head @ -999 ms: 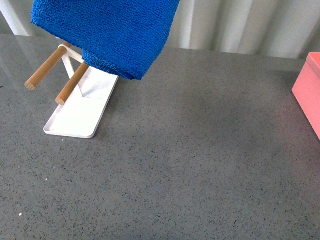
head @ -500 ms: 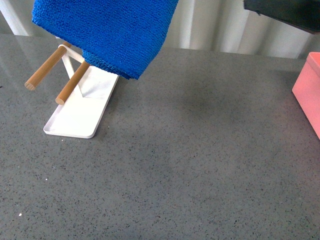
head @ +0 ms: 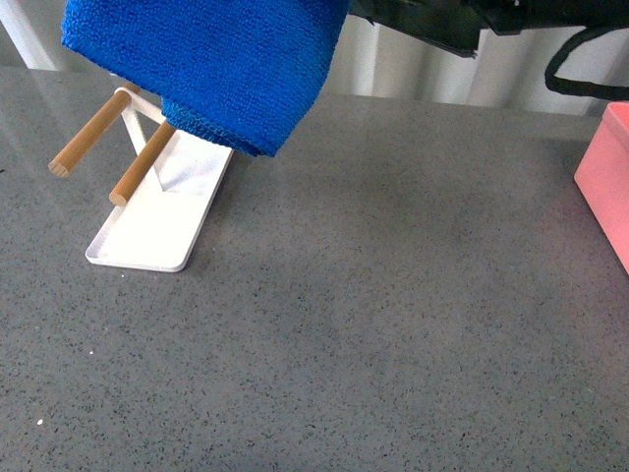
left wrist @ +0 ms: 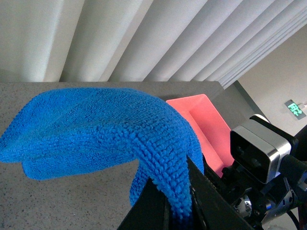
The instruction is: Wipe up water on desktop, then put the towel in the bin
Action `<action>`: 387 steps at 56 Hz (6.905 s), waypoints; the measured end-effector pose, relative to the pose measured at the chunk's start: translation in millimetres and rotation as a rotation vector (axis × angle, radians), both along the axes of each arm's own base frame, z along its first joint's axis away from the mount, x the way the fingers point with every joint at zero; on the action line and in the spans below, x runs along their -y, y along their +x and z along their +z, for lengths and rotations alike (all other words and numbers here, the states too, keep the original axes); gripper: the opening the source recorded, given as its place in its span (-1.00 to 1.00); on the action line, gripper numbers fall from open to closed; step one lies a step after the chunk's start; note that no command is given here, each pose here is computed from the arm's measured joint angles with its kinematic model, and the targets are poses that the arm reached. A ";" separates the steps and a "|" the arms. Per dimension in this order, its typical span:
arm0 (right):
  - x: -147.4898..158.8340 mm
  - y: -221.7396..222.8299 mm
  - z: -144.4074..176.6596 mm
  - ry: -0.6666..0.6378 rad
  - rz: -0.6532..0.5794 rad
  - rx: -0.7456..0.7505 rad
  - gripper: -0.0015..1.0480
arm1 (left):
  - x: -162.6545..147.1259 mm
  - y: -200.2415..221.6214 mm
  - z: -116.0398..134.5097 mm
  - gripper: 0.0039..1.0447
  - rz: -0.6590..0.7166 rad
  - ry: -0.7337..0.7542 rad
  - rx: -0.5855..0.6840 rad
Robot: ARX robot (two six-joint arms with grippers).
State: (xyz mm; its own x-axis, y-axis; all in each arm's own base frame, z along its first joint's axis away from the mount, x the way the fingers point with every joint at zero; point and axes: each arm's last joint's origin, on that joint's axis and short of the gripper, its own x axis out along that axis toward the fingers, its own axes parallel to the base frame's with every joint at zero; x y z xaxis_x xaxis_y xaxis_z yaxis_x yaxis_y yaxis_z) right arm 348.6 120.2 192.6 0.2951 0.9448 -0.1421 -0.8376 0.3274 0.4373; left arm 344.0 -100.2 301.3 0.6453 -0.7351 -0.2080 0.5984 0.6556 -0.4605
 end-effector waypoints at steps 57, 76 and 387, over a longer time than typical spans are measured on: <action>-13.1 15.0 4.4 0.038 -0.104 -0.036 -0.90 | 0.0 0.0 0.0 0.52 -0.001 -0.001 -0.001; -3.1 12.3 3.0 0.015 -0.125 -0.040 -0.90 | -39.8 -54.6 -36.5 -0.15 0.776 0.309 0.400; 11.8 83.5 -66.1 -0.948 -0.418 -0.077 -0.90 | -100.0 -247.5 -130.4 0.88 0.782 0.357 0.415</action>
State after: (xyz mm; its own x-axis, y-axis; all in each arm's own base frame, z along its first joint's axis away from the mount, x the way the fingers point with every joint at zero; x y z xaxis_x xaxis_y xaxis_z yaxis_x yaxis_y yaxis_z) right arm 432.1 108.4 126.5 0.5319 0.2600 -0.8059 -0.5591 0.8226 -0.1036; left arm 96.5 -0.2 170.9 0.9998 -0.0019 0.0196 0.0020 1.0000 -0.0048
